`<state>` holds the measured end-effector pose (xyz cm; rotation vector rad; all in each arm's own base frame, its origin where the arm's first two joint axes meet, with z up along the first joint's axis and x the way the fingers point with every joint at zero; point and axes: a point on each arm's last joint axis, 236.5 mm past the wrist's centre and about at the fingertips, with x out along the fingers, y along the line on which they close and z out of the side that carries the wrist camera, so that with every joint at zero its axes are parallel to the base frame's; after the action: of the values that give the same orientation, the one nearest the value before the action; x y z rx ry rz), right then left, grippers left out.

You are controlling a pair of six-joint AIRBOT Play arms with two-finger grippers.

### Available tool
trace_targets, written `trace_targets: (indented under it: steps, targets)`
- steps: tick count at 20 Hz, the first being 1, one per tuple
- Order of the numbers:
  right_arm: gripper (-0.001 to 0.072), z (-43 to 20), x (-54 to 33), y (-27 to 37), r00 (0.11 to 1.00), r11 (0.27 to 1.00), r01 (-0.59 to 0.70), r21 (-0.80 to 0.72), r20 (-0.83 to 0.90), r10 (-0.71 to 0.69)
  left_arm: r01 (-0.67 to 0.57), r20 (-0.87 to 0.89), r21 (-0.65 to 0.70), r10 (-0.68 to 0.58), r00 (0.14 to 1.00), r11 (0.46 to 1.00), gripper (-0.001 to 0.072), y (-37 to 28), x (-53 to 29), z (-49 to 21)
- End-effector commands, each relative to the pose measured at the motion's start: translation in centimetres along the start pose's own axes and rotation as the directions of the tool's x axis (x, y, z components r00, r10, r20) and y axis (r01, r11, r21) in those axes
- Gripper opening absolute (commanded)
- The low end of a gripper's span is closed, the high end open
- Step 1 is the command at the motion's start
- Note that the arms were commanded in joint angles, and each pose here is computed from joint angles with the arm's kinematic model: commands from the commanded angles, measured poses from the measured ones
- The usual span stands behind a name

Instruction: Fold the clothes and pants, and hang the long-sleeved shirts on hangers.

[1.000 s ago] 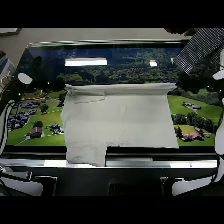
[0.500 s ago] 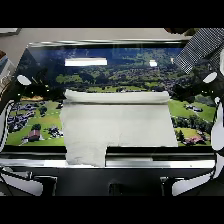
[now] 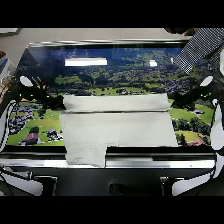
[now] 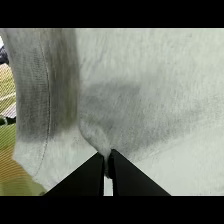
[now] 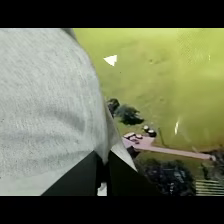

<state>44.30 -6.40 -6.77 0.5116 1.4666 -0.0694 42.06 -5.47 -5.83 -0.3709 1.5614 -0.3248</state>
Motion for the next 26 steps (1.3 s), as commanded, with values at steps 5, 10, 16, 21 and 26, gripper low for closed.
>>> trace_targets:
  steps: [5, 10, 16, 21, 26]
  targets:
    - [0.0316, -2.4, 1.7, -1.1, 0.997, 1.000, 0.022, 0.018, -0.080, -0.020, -0.009, -0.042, 0.001, 0.009, 0.999, 1.000, 0.0345, -0.2, 1.2, -0.6]
    - [0.0488, -4.4, -2.0, -0.1, 0.994, 0.997, -0.005, -0.072, -0.112, -0.003, -0.011, 0.033, -0.012, 0.011, 0.999, 1.000, 0.0526, 0.3, -3.4, -0.8]
    - [0.0485, -5.9, -11.2, 0.1, 0.978, 0.986, -0.161, -0.053, 0.129, 0.166, 0.055, 0.099, -0.259, -0.030, 0.995, 0.964, 0.0525, 4.0, -5.8, -12.0]
    - [0.0485, -9.7, -11.0, 1.0, 0.968, 0.976, -0.219, -0.017, 0.118, 0.219, 0.185, 0.063, -0.422, -0.175, 0.983, 0.887, 0.0525, 0.6, -0.7, -22.3]
    - [0.0485, -10.8, -10.5, 1.4, 0.966, 0.970, -0.241, -0.005, 0.090, 0.241, 0.264, 0.030, -0.479, -0.286, 0.958, 0.837, 0.0525, -2.2, 2.5, -26.0]
